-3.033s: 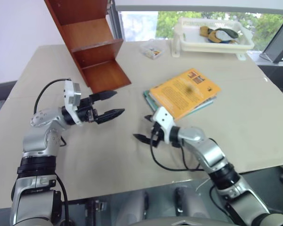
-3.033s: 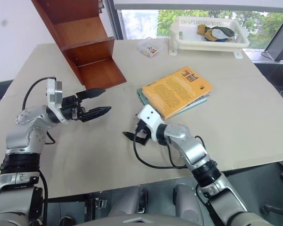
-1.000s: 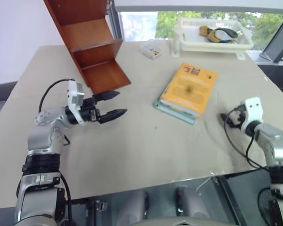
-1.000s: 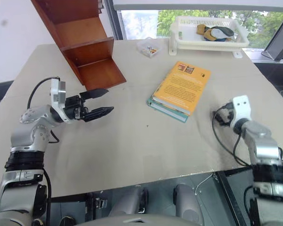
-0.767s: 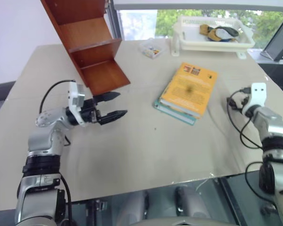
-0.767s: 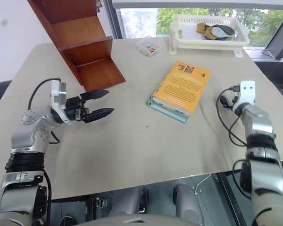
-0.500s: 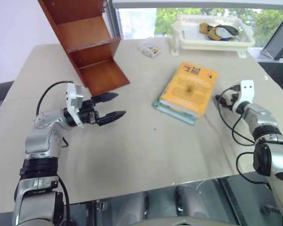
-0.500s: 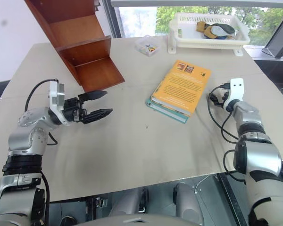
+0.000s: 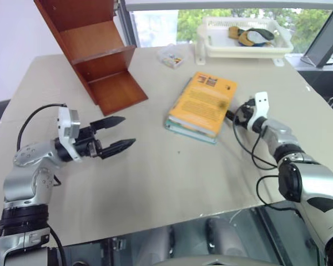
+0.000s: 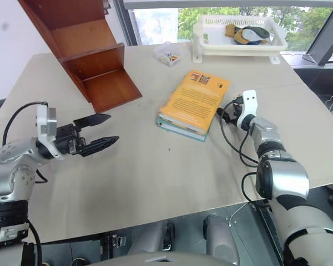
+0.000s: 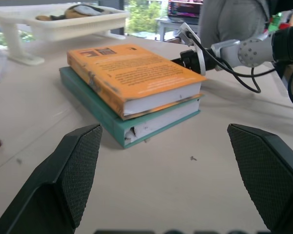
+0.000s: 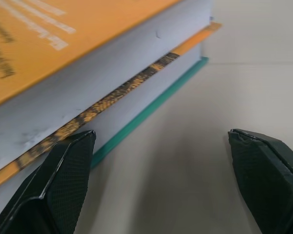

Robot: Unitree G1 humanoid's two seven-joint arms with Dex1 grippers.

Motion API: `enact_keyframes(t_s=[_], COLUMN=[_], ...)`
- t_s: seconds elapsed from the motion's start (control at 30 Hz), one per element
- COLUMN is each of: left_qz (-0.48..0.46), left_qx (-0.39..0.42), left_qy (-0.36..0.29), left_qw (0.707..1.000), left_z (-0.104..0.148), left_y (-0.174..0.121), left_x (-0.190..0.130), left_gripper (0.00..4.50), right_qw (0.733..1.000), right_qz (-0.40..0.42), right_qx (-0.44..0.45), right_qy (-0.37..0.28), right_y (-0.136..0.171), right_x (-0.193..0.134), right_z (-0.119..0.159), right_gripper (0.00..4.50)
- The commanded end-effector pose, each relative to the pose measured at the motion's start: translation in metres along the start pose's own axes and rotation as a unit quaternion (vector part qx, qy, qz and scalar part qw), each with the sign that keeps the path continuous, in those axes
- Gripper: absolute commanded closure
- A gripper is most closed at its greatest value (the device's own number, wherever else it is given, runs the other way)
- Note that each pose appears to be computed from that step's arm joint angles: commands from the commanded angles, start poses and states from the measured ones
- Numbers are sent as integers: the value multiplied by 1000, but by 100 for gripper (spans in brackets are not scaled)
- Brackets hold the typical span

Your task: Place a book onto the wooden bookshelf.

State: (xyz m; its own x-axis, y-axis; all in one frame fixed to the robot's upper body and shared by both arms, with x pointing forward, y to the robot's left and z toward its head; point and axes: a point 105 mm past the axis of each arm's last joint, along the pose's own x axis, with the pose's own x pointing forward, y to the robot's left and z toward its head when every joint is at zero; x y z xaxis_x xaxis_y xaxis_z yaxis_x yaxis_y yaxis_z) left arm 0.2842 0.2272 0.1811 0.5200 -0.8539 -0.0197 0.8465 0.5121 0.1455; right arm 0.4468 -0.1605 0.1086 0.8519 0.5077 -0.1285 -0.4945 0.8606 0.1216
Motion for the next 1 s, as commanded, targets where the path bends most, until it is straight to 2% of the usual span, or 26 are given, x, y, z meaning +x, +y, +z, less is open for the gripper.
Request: enact_keyframes(t_s=[0.03,0.23,0.37,0.67,0.83,1.0], left_qz=[19,39,55,66,66,77], left_qx=[31,31,37,46,40,29], left_qy=[5,51,64,65,57,46], left_qw=[999,997,996,995,995,996], left_z=[12,2,0,-2,-14,-30], left_y=[1,2,7,15,34,59], left_x=[-12,-35,-44,-42,-18,8], left_gripper=[5,5,5,5,5,5], right_qw=[998,991,991,993,988,986], right_qz=[49,116,112,69,80,73], right_qx=[-42,-69,-73,-95,-129,-147], right_qy=[-24,-20,-15,12,30,40], right_y=[20,54,56,30,18,-4], right_x=[10,22,24,12,-3,-38], right_z=[19,13,11,4,-6,-26], right_gripper=[5,5,5,5,5,5])
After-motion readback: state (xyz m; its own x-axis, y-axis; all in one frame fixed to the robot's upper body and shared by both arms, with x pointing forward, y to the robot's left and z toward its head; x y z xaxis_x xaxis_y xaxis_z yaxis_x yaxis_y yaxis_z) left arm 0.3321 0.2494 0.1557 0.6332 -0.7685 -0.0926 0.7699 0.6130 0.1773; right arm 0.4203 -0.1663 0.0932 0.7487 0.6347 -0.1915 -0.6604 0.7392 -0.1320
